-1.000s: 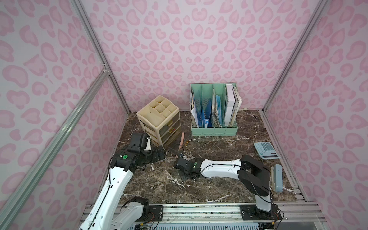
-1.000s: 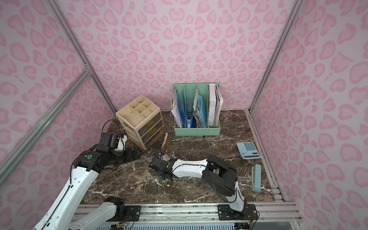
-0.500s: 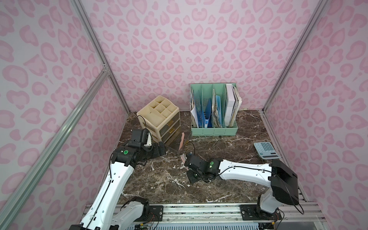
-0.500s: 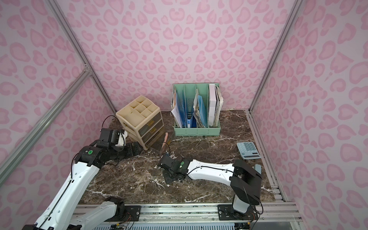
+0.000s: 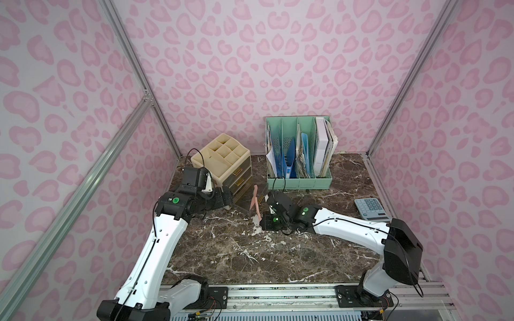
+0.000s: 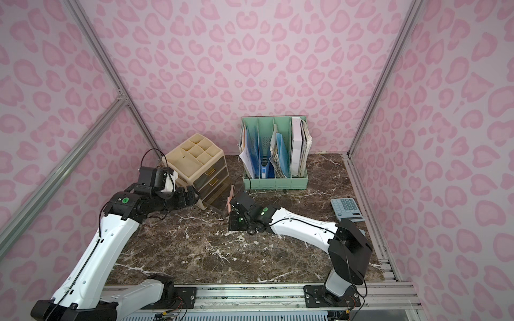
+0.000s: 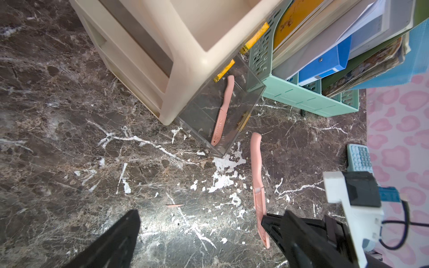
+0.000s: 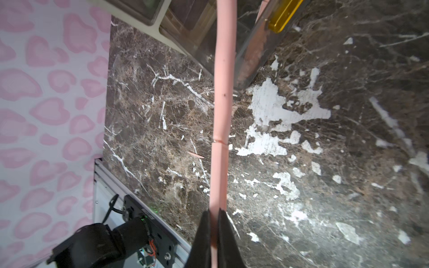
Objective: Place the fruit knives into the drawer by color
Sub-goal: Place the fruit knife in the drawer.
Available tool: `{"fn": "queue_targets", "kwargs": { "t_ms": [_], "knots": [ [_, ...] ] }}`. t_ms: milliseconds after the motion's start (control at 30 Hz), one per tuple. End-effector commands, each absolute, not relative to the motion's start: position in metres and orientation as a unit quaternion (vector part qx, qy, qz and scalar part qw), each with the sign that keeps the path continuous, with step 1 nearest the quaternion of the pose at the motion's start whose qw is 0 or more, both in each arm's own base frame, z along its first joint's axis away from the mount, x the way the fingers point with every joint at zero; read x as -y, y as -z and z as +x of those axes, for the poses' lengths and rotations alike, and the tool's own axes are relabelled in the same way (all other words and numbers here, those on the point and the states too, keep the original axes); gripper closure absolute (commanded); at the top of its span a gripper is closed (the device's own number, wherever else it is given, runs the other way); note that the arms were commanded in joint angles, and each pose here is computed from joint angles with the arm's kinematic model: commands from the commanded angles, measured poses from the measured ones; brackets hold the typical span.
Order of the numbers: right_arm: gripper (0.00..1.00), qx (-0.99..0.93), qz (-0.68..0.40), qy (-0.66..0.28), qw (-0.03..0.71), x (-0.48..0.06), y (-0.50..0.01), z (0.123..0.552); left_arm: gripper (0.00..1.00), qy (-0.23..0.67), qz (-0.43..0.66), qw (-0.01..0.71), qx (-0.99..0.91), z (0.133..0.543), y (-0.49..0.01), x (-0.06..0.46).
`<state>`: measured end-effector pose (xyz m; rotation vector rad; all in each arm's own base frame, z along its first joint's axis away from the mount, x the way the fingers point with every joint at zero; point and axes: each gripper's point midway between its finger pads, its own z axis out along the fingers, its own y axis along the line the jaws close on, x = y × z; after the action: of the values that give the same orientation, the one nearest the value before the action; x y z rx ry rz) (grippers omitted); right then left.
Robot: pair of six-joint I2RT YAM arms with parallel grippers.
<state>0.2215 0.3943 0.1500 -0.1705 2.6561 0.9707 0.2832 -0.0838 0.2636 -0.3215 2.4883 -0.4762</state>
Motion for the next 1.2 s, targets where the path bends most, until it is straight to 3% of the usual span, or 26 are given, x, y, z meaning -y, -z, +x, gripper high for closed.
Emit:
{"fn": "queue_targets", "kwargs": {
  "t_ms": [0, 500, 1167],
  "knots": [
    [1.00, -0.906, 0.007, -0.403, 0.127, -0.408, -0.163, 0.233, 0.04, 0.178, -0.114, 0.303, -0.929, 0.290, -0.272, 0.084],
    [1.00, -0.853, 0.137, -0.493, 0.100, -0.437, -0.176, 0.292, 0.04, 0.189, -0.105, 0.323, -0.921, 0.306, -0.291, 0.089],
    [1.00, -0.863, 0.214, -0.452, 0.075, -0.460, -0.147, 0.336, 0.04, 0.188, -0.099, 0.323, -0.922, 0.320, -0.292, 0.093]
  ]
}}
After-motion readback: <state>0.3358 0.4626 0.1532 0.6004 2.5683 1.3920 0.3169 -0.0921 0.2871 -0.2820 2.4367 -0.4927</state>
